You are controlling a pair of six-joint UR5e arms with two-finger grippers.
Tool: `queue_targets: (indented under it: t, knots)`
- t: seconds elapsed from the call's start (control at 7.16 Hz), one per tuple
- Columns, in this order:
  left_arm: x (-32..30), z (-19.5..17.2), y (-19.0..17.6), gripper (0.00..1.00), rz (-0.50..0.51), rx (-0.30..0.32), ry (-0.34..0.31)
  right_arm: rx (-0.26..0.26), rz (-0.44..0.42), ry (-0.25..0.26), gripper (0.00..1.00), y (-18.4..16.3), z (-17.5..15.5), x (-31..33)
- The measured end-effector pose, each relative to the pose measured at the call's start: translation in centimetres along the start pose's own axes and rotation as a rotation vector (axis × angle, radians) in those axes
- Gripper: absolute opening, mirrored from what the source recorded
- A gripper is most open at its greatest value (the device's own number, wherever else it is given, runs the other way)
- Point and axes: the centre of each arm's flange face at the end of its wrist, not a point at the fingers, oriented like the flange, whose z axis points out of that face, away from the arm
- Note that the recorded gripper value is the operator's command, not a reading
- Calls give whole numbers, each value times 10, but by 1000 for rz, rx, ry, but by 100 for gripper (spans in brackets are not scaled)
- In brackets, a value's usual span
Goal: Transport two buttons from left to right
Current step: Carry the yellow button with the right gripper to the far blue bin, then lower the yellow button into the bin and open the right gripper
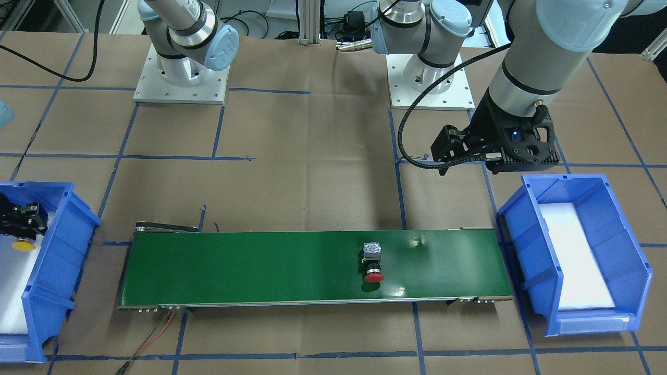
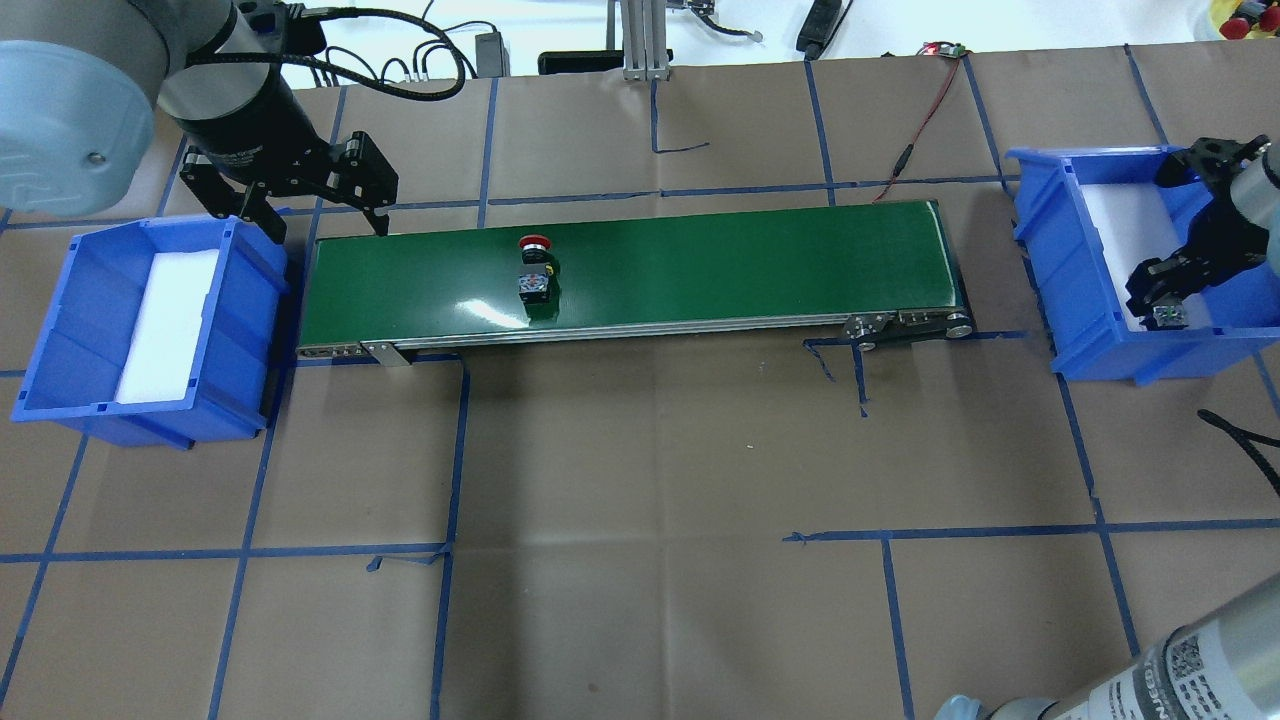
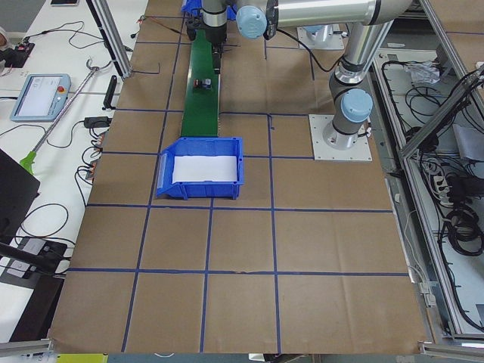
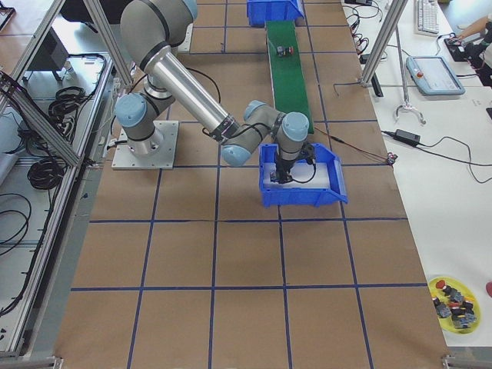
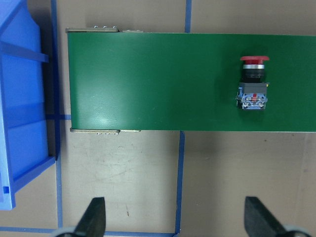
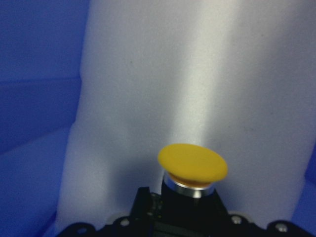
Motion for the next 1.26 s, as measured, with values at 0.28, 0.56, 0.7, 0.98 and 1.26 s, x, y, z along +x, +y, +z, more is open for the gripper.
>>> queue_targets:
  t: [0.28, 0.56, 0.7, 0.98, 1.26]
  knots:
    - [0, -1, 0, 100, 0, 2, 0, -15, -3, -11, 86, 4, 10, -3]
    - [0, -1, 1, 100, 1, 3, 0, -9, 2, -11, 92, 3, 9, -2]
    - [0, -1, 1, 100, 1, 3, 0, -4, 5, -7, 94, 2, 6, -2]
    - [0, -1, 1, 100, 2, 2, 0, 19, 9, 17, 99, -3, -14, 2]
    - [0, -1, 1, 100, 2, 2, 1, 95, 19, 97, 100, -8, -76, 0]
